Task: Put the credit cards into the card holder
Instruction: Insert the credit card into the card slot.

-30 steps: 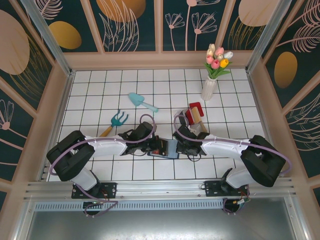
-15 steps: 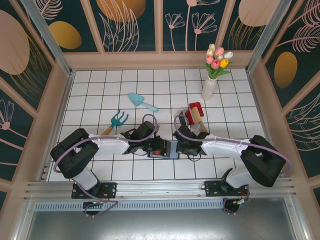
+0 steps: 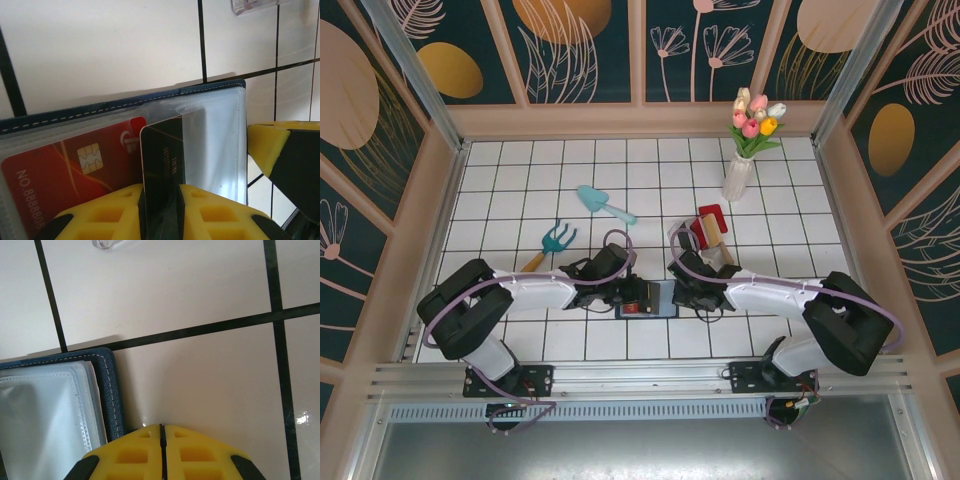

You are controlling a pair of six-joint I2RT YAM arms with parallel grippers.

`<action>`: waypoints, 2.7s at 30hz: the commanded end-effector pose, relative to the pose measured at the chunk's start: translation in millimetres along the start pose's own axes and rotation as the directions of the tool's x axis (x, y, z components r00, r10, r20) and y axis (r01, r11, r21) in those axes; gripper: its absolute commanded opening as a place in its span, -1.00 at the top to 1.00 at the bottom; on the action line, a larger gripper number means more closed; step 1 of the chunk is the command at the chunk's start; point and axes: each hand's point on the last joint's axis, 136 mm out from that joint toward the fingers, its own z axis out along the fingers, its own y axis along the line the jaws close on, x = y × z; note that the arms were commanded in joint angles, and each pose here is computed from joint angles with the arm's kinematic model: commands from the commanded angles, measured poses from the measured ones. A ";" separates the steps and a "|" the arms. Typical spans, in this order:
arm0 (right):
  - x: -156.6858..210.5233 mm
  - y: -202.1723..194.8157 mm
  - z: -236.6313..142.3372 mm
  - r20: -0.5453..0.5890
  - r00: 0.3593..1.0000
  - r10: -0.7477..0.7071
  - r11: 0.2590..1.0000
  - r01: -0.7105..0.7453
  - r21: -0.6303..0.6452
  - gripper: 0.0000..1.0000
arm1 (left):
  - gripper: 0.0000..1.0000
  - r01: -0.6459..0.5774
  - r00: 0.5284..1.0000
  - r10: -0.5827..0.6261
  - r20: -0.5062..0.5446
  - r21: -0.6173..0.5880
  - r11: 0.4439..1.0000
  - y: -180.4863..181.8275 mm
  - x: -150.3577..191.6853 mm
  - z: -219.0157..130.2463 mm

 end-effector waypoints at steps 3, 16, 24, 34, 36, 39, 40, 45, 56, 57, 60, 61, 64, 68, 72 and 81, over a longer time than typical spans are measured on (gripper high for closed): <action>4.8 -4.5 3.0 -0.020 1.000 -0.002 1.000 0.002 -0.001 0.87 | 0.52 -0.010 1.000 0.009 -0.025 -0.061 0.998 14.0 11.3 -3.9; 10.5 2.5 5.0 -0.046 0.999 0.019 0.999 -0.021 -0.048 0.87 | 0.85 0.121 0.992 -0.123 0.039 0.047 0.992 -5.7 -0.7 0.5; 13.7 2.7 5.3 -0.054 0.998 0.027 0.997 -0.030 -0.065 0.87 | 0.84 0.123 0.991 -0.125 0.037 0.048 0.991 -11.4 6.2 12.9; 14.1 1.8 7.6 -0.056 0.998 0.022 0.998 -0.026 -0.061 0.87 | 0.72 0.033 0.999 -0.032 -0.027 0.032 0.999 -15.8 14.2 25.8; 13.8 2.8 8.1 -0.058 0.998 0.021 0.998 -0.025 -0.060 0.87 | 0.68 0.022 0.999 -0.020 -0.036 0.035 0.999 -17.5 15.4 26.1; 14.0 2.9 9.0 -0.060 0.998 0.022 0.998 -0.025 -0.058 0.87 | 0.62 0.010 0.999 -0.009 -0.033 0.044 0.999 -20.0 15.0 25.3; 13.5 3.0 9.0 -0.058 0.998 0.021 0.998 -0.025 -0.058 0.88 | 0.60 0.006 0.999 -0.004 -0.033 0.045 0.999 -20.8 14.6 25.5; 12.1 3.3 8.8 -0.053 0.998 0.021 0.998 -0.024 -0.054 0.87 | 0.46 -0.031 0.999 0.034 -0.041 0.081 0.996 -32.6 13.1 25.3; 6.9 1.0 7.7 -0.038 0.999 0.023 0.999 -0.024 -0.042 0.87 | 0.32 -0.082 0.995 0.090 -0.053 0.131 0.988 -44.1 14.6 22.9; 5.5 0.8 7.4 -0.035 0.999 0.024 0.999 -0.026 -0.042 0.87 | 0.32 -0.087 0.994 0.094 -0.048 0.135 0.987 -45.3 13.6 21.5; 3.0 -2.3 6.1 -0.028 0.999 0.024 0.999 -0.025 -0.030 0.87 | 0.32 -0.081 0.997 0.082 -0.004 0.081 0.993 -37.9 6.8 15.3; 1.1 -3.5 4.9 -0.022 0.999 0.026 0.999 -0.027 -0.026 0.86 | 0.30 -0.077 0.997 0.076 0.019 0.051 0.996 -33.8 2.9 12.0; -7.1 -5.9 -1.3 0.004 1.000 0.031 0.999 -0.031 -0.022 0.82 | 0.23 -0.069 0.994 0.071 0.086 -0.023 0.997 -25.3 -8.2 -1.5; -19.6 -7.1 -12.0 0.039 0.999 0.032 0.999 -0.030 -0.037 0.68 | 0.11 -0.074 0.985 0.082 0.149 -0.059 0.995 -25.0 -18.5 -18.9; -29.8 -1.0 -25.2 0.069 0.997 0.017 0.997 -0.012 -0.071 0.37 | 0.00 -0.081 0.975 0.100 0.199 -0.099 0.992 -22.3 -27.1 -32.1; -43.8 30.2 -54.3 0.114 0.994 -0.006 0.980 0.028 -0.196 0.16 | -0.15 0.064 0.971 -0.007 0.237 -0.235 0.970 27.8 -36.9 -42.2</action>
